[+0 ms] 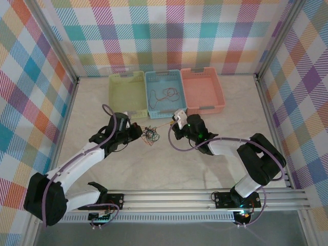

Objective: Untangle the cables

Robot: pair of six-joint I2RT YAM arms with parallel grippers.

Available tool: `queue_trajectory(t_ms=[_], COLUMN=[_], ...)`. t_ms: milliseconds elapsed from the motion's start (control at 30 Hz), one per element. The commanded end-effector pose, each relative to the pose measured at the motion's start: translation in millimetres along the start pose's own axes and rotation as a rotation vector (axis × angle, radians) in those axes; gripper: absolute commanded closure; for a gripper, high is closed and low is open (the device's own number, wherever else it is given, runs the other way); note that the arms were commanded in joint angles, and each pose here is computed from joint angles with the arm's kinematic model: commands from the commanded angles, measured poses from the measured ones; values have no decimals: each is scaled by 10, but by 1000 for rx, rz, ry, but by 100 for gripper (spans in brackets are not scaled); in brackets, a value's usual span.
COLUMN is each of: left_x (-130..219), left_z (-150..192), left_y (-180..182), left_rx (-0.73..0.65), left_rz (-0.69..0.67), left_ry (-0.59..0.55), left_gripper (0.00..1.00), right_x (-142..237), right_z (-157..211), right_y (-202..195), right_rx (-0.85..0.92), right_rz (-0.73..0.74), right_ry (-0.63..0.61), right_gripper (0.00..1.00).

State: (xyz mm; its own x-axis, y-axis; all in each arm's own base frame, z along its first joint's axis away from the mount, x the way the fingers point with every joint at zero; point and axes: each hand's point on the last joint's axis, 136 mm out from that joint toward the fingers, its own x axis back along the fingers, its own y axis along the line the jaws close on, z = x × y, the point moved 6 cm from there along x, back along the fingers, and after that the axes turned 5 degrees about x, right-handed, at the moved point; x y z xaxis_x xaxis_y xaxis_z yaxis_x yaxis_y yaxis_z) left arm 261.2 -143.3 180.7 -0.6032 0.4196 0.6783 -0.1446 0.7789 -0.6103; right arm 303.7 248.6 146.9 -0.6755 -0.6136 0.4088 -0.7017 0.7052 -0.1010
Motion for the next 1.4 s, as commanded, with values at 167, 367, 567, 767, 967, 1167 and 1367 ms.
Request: queue_trajectory(t_ms=[167, 367, 567, 767, 967, 1167, 1367], left_x=[-245, -189, -194, -258, -464, -788, -1053], left_z=[117, 70, 74, 174, 164, 277, 259], left_y=[234, 258, 183, -99, -507, -739, -719], left_rx=[24, 4, -15, -142, -183, -335, -354], left_rz=[-166, -210, -146, -54, 51, -105, -186], left_ry=[141, 116, 116, 148, 193, 260, 289], left_gripper=[96, 52, 45, 44, 39, 45, 42], right_x=[-85, -154, -190, -207, -199, -189, -191], right_z=[196, 238, 251, 257, 260, 254, 246], right_y=[-205, -172, -145, -134, -132, -143, -145], right_rx=[-67, -74, -75, -78, -77, -79, -85], right_rz=[45, 8, -16, -25, -23, -13, -11], right_ry=[106, 153, 170, 180, 178, 174, 170], right_gripper=[100, 100, 100, 100, 100, 100, 100])
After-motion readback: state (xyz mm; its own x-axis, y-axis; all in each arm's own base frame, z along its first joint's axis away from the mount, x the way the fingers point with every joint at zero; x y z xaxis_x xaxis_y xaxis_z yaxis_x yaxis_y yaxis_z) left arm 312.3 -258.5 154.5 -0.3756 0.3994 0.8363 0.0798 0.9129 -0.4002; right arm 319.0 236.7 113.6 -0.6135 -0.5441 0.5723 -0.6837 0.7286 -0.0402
